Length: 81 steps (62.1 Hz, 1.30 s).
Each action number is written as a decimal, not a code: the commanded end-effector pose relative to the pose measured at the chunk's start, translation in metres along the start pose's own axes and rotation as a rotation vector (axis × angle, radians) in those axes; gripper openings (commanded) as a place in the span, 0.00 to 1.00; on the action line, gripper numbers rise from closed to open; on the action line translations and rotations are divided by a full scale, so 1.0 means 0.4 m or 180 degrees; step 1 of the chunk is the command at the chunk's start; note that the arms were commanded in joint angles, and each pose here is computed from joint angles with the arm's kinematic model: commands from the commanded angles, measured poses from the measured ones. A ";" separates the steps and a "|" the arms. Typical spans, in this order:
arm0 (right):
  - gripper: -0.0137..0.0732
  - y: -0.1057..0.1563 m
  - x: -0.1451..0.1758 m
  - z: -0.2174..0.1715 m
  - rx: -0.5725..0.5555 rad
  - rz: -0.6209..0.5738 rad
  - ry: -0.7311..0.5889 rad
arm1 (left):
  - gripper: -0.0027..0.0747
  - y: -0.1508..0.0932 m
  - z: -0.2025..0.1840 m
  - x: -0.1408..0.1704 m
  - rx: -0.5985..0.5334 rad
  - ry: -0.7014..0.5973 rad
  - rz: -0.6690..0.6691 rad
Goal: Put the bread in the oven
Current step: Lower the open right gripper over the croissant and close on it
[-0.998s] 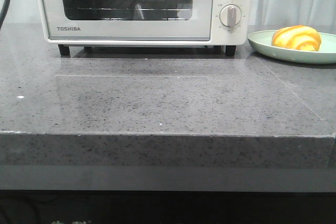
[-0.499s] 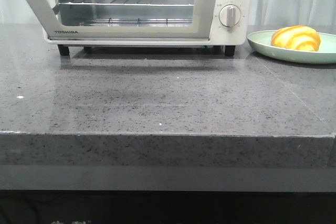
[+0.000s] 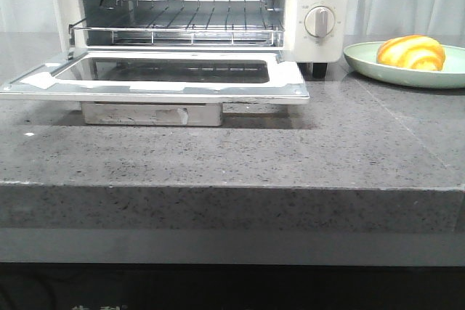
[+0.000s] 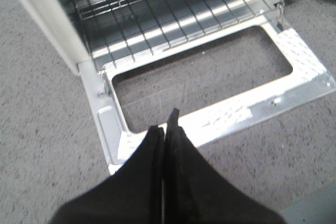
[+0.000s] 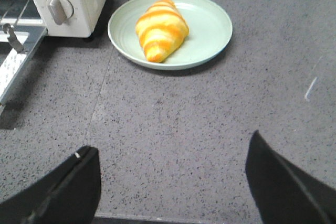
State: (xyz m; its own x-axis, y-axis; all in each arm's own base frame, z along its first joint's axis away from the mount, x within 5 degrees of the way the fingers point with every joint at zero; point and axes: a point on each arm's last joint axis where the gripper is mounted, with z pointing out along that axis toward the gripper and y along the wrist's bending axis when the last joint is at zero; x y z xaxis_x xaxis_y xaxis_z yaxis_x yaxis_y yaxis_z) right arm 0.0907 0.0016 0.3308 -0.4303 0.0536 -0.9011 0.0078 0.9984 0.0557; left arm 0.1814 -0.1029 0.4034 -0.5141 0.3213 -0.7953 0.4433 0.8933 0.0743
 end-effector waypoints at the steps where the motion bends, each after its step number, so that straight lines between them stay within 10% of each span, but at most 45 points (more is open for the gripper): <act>1: 0.83 0.002 -0.056 0.016 0.0009 0.0004 -0.0094 | 0.01 0.008 -0.054 0.008 -0.0017 -0.0325 -0.0051; 38: 0.83 0.019 -0.256 0.362 -0.0070 0.0201 0.1073 | 0.01 0.013 -0.079 0.028 -0.0025 -0.0334 -0.0062; 81: 0.83 0.014 -0.280 0.736 -0.0038 0.0220 0.1551 | 0.01 0.013 -0.078 0.026 -0.0023 -0.0346 -0.0061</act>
State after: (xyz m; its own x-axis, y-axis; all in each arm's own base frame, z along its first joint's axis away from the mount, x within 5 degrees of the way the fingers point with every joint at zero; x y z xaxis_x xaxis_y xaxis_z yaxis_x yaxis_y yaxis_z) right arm 0.3988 0.0081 0.2831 -0.8530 0.0971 -0.5128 0.0475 0.9929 0.1090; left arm 0.1550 -0.0846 0.4002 -0.5125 0.3072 -0.8019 0.4287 0.9006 0.0711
